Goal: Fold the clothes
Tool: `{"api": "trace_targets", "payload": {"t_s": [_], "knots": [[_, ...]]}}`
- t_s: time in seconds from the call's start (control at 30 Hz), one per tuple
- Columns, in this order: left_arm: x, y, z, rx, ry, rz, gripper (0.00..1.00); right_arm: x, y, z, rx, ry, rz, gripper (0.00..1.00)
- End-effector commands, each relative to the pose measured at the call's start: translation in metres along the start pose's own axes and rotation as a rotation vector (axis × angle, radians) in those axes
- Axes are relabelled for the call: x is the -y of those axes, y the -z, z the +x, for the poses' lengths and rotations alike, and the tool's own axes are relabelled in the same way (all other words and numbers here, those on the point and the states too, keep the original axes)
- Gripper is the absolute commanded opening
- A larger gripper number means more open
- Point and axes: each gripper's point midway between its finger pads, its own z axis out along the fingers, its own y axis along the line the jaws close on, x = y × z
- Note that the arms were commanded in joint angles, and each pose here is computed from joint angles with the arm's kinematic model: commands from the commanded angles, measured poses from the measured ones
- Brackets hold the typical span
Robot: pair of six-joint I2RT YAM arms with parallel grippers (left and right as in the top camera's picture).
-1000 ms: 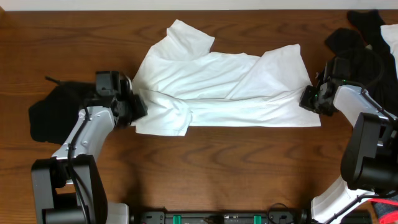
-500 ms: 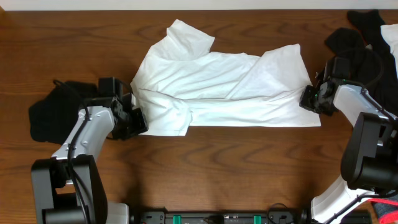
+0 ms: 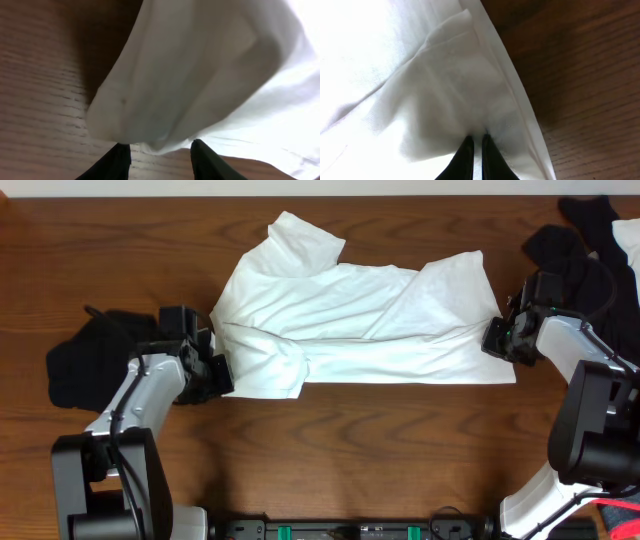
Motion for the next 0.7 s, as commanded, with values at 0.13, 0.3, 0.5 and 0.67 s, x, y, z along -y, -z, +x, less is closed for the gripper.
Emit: {"api": "trace_targets", "payload": {"t_s": [0.13,0.3,0.5,0.67], "knots": [[0.005,-0.006,0.003,-0.008,-0.022,0.036,0.41,0.011,-0.041,0.064,-0.216,0.003,0.032,0.07],[0.006,-0.007,0.003,-0.009,-0.022,0.044,0.24,0.011,-0.041,0.065,-0.216,0.003,0.032,0.07],[0.009,-0.006,0.005,-0.016,-0.021,0.062,0.09,0.011,-0.041,0.065,-0.219,0.002,0.033,0.07],[0.037,-0.001,0.007,-0.042,-0.024,0.223,0.06,0.011,-0.041,0.065,-0.219,0.002,0.033,0.07]]}}
